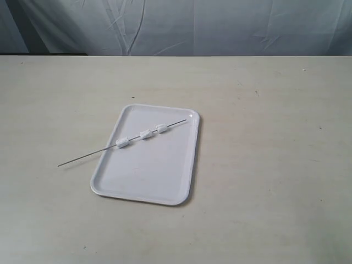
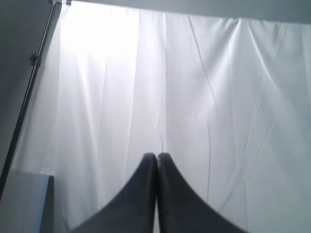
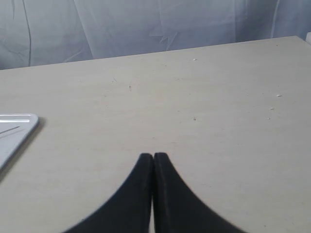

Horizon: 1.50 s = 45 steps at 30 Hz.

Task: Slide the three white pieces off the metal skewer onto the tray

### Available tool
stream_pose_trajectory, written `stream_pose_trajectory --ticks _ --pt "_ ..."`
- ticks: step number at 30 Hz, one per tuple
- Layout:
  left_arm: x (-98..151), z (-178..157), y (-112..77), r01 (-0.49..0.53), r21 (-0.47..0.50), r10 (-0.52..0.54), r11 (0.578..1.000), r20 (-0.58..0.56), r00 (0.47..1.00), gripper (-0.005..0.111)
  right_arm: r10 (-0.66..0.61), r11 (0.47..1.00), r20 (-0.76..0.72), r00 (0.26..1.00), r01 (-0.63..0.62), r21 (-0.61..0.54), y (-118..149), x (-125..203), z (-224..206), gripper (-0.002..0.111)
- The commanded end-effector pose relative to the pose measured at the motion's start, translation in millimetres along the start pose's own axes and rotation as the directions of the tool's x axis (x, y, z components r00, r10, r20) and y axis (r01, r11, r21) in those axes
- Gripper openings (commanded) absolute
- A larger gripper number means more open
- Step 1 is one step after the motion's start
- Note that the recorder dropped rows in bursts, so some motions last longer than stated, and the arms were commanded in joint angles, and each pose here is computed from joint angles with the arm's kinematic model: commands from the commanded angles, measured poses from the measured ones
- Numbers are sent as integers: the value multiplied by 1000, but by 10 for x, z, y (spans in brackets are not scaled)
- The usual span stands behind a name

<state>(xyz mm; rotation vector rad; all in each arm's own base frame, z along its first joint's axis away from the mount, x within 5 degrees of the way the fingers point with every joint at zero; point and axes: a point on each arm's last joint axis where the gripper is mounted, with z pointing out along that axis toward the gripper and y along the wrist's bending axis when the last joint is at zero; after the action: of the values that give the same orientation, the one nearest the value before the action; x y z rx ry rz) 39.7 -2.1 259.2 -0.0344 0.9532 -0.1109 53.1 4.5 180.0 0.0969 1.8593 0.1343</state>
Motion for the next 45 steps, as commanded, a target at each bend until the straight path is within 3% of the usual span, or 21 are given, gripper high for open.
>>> stream_pose_trajectory --ticks 1,7,14,18,24,28,32,35,42,45 --pt "-191 57 -47 -5 35 3 999 56 998 0 -4 1000 19 1000 4 -2 1 -10 -4 0" --pt "-475 301 -138 -177 98 175 979 27 984 0 -18 1000 19 1000 18 3 -4 -10 -4 0" --pt "-462 741 -79 -199 75 212 977 -244 946 0 -18 1000 60 998 18 4 -4 -47 -5 0" --pt "-278 965 -22 -197 62 205 978 -431 879 0 24 1000 302 953 -24 -6 -3 -267 -46 0" --pt "88 1256 -17 -177 109 207 978 -591 779 0 96 994 626 774 -102 -27 -41 -561 -204 0" --pt "440 1393 -75 -166 175 241 970 -749 617 0 91 994 754 651 -109 -27 -60 -676 -315 0" --pt "775 1470 -233 -144 266 302 953 -868 395 0 154 986 758 633 -150 -75 -62 -684 -323 0" --pt "966 1500 -352 -138 364 389 921 -884 261 0 283 957 714 641 -236 -167 -57 -658 -294 0" --pt "1423 1509 -578 -32 479 480 877 -876 46 0 332 943 658 676 -254 -214 -21 -628 -259 0" --pt "1643 1492 -649 44 540 542 841 -839 -48 0 216 975 688 693 -120 -185 62 -773 -347 0"
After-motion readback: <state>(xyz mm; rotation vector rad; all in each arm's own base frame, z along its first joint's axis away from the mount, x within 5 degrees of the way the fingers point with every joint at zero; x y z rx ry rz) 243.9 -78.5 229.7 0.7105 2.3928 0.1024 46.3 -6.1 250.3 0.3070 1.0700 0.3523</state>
